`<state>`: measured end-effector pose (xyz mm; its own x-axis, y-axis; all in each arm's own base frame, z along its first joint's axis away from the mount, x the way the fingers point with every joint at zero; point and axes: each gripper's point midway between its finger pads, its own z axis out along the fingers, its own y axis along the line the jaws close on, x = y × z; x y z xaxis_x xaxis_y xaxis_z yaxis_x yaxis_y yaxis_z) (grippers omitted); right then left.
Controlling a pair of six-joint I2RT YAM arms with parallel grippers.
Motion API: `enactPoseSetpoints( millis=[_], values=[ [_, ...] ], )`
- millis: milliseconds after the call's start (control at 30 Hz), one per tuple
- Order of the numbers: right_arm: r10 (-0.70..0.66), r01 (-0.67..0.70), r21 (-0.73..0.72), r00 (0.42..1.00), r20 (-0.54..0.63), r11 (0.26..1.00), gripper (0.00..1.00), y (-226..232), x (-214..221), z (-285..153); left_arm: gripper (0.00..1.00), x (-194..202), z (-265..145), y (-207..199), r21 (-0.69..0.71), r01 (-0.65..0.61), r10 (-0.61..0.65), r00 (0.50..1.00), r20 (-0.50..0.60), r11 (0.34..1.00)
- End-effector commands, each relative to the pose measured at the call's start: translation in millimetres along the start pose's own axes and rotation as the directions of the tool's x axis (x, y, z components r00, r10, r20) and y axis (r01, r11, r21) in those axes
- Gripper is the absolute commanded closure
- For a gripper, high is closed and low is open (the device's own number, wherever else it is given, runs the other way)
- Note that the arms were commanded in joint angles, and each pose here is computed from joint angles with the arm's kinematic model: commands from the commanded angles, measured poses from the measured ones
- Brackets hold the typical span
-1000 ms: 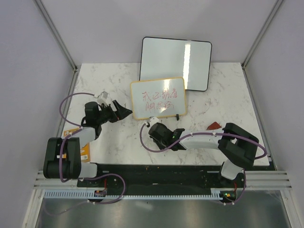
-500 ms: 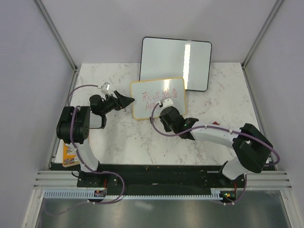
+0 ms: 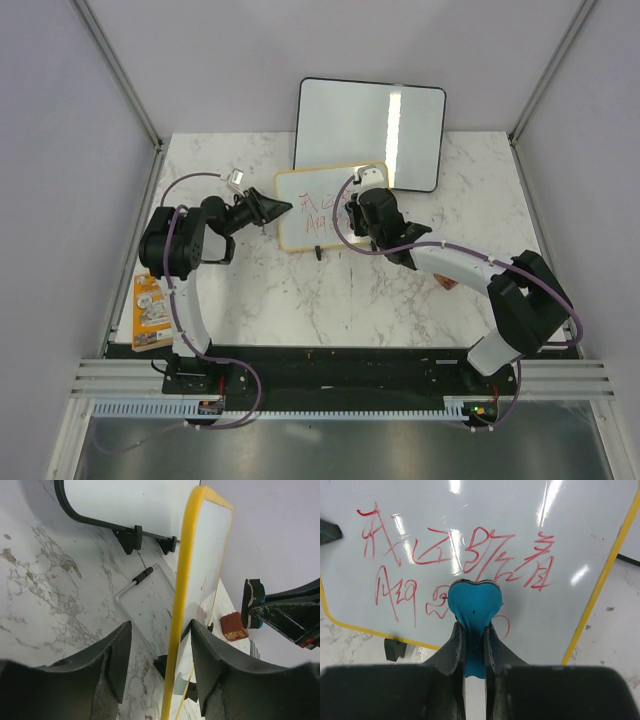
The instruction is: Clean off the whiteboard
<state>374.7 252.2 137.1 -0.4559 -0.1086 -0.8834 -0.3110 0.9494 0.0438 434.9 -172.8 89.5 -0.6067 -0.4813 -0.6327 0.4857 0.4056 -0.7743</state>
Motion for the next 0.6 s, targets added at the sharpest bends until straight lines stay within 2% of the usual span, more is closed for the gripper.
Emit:
enactPoseSetpoints(
  millis=[0,100,133,200,233,267,567],
  values=[
    [0.023,-0.022,-0.023,0.997,0.072,1.0,1.0,1.9,-22.5,14.8,0.46,-27.2,12.2,-28.9,0.15,-0.167,0.154,0.984,0.094,0.974],
    [0.04,-0.04,-0.005,0.995,0.088,0.999,1.0,-5.3,-20.7,20.0,0.62,-26.9,16.8,-27.2,0.164,-0.165,0.154,0.985,0.08,0.973],
    [0.044,-0.044,0.003,0.994,0.095,0.999,1.0,-8.4,-21.2,20.7,0.7,-26.2,17.1,-28.4,0.171,-0.168,0.157,0.984,0.079,0.971],
    [0.052,-0.055,0.027,0.993,0.108,0.998,1.0,-16.5,-19.7,22.3,0.81,-25.6,17.6,-27.7,0.175,-0.174,0.162,0.984,0.078,0.969],
    [0.056,-0.06,0.03,0.992,0.113,0.998,1.0,-18.3,-19.2,22.8,0.93,-24.0,16.5,-27.2,0.178,-0.173,0.162,0.984,0.074,0.969],
    [0.058,-0.063,0.037,0.991,0.119,0.997,1.0,-21.7,-19.8,23.1,0.97,-22.7,15.9,-28.6,0.182,-0.178,0.167,0.983,0.074,0.967],
    [0.005,-0.02,0.137,0.994,0.112,0.99,1.0,-48.6,4.0,34.6,0.98,-12.2,8.8,-26.5,0.181,-0.163,0.15,0.985,0.085,0.97]
  ],
)
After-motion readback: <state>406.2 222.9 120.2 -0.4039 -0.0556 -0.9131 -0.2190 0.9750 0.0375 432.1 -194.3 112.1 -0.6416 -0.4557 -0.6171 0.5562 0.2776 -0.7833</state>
